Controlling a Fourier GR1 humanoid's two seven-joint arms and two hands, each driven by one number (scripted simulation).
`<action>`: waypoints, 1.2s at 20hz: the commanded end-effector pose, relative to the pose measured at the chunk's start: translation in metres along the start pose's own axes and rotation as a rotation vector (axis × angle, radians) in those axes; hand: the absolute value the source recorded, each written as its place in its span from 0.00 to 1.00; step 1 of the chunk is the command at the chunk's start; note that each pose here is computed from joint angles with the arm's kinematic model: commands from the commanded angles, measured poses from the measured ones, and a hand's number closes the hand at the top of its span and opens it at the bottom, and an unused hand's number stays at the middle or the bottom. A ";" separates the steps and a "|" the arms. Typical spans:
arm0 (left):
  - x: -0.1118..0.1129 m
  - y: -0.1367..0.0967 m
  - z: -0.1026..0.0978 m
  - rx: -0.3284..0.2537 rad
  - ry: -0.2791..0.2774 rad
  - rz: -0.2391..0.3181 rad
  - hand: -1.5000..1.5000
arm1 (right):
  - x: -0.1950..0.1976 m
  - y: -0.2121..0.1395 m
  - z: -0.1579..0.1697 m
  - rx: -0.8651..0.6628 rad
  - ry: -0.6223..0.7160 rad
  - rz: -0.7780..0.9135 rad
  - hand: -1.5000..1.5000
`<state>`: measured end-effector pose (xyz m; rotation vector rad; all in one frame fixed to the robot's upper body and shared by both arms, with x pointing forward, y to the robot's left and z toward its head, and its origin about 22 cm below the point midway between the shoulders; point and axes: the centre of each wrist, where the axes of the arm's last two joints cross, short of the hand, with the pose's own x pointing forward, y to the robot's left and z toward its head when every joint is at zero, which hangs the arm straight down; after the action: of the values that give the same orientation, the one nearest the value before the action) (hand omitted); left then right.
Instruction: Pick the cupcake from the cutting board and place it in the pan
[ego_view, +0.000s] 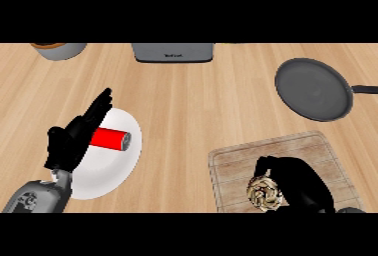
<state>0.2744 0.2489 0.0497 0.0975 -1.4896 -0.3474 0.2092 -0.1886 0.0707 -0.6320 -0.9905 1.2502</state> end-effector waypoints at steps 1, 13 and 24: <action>-0.005 0.000 0.007 0.012 0.012 0.015 0.50 | 0.015 0.000 0.025 -0.198 -0.239 0.063 1.00; -0.003 -0.013 0.015 0.011 -0.001 0.009 0.50 | -0.010 -0.032 0.078 -0.687 -0.312 -0.043 1.00; -0.001 -0.001 -0.006 -0.015 0.002 0.008 0.50 | -0.065 -0.074 0.015 -0.767 -0.244 -0.330 1.00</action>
<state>0.2749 0.2536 0.0546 0.0931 -1.4986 -0.3479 0.2055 -0.2419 0.1180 -0.8816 -1.7110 0.7215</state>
